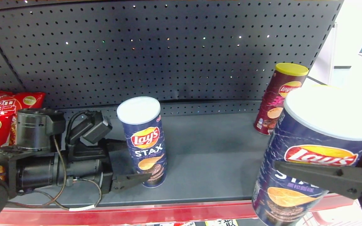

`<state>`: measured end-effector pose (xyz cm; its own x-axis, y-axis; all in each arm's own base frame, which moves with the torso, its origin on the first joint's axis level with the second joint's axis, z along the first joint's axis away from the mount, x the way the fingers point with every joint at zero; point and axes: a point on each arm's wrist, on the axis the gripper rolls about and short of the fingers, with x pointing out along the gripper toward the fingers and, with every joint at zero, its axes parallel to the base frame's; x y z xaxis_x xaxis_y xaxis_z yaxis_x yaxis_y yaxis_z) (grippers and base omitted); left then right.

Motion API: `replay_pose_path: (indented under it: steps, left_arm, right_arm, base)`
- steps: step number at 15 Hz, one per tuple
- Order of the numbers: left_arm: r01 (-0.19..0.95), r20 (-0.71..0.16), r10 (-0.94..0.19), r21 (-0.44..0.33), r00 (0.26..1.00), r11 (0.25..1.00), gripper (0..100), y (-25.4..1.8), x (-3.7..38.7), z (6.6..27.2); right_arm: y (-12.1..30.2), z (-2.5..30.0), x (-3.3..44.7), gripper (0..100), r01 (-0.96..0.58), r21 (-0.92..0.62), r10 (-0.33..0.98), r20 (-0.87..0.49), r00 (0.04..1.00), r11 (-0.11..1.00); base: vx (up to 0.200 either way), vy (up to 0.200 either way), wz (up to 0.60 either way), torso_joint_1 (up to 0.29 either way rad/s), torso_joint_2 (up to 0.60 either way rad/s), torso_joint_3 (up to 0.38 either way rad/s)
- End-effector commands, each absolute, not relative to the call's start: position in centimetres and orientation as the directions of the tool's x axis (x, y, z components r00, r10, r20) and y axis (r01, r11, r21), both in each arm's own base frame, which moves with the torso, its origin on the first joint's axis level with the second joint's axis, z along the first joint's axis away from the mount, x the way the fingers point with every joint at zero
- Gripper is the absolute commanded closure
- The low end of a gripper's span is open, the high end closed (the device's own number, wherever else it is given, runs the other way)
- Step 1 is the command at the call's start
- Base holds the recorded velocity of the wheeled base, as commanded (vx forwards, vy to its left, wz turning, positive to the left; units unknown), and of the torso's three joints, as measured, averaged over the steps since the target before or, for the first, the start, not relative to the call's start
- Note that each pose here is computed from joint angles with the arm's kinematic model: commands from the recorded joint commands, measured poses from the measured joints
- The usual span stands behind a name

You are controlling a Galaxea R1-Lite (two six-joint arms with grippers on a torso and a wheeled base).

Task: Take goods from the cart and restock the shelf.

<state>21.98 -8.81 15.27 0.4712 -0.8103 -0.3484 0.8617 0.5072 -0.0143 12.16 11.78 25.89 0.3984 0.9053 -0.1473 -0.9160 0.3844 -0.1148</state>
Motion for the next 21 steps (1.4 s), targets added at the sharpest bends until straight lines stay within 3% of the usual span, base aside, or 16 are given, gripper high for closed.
replay_pose_path:
  steps: [1,5,6,8,10,12,15,18,20,21]
  left_arm:
    - [0.834,-0.317,-0.788,0.014,0.528,0.552,0,-7.2,21.0,16.2]
    - [0.774,-0.245,-0.741,0.074,0.625,0.629,0,-4.9,19.0,18.2]
    - [0.700,-0.187,-0.677,0.117,0.712,0.704,0,-3.5,17.6,19.7]
    - [0.549,-0.068,-0.545,0.117,0.835,0.827,0,-1.1,14.7,22.1]
    - [0.339,0.024,-0.346,0.139,0.938,0.930,0,0.6,10.8,22.5]
    - [0.178,0.053,-0.186,0.135,0.981,0.975,0,0.9,6.9,20.0]
    - [0.085,0.092,-0.098,0.140,0.991,0.986,0,0.0,2.7,15.2]
    - [0.039,0.053,-0.044,0.088,0.998,0.995,0,-1.1,-0.3,10.7]
    - [0.071,0.034,-0.074,0.076,0.997,0.995,0,-1.7,-2.0,8.1]
    - [0.123,0.020,-0.124,0.056,0.992,0.991,0,-1.7,-2.2,8.1]
  right_arm:
    - [11.8,25.8,12.2,100,-0.917,-0.114,0.906,-0.151,0.396,0.382]
    - [11.8,25.7,12.2,100,-0.917,-0.112,0.905,-0.155,0.397,0.383]
    - [11.8,25.6,12.2,100,-0.917,-0.111,0.905,-0.156,0.396,0.383]
    - [11.9,25.6,12.2,100,-0.918,-0.108,0.905,-0.159,0.395,0.381]
    - [11.9,25.6,12.3,100,-0.919,-0.107,0.906,-0.158,0.392,0.379]
    - [11.9,25.7,12.4,100,-0.919,-0.109,0.907,-0.156,0.392,0.379]
    - [11.5,25.6,12.7,100,-0.907,-0.106,0.893,-0.159,0.421,0.408]
    - [11.2,25.9,13.1,100,-0.890,-0.112,0.878,-0.147,0.455,0.442]
    - [11.2,26.1,13.2,100,-0.889,-0.115,0.879,-0.136,0.456,0.444]
    - [11.2,26.2,13.2,100,-0.889,-0.117,0.880,-0.133,0.455,0.442]
  base:
    - [0.000,0.000,0.00,0.000,0.00,0.000]
    - [0.000,0.000,0.00,0.000,0.00,0.000]
    - [0.000,0.000,0.00,0.000,0.00,0.000]
    - [0.000,0.000,0.00,0.000,0.00,0.000]
    - [0.000,0.000,0.00,0.000,0.00,0.000]
    - [0.000,0.000,0.00,0.000,0.00,0.000]
    - [0.000,0.000,0.00,0.000,0.00,0.000]
    - [0.000,0.000,0.00,0.000,0.00,0.000]
    - [0.000,0.000,0.00,0.000,0.00,0.000]
    - [0.000,0.000,0.00,0.000,0.00,0.000]
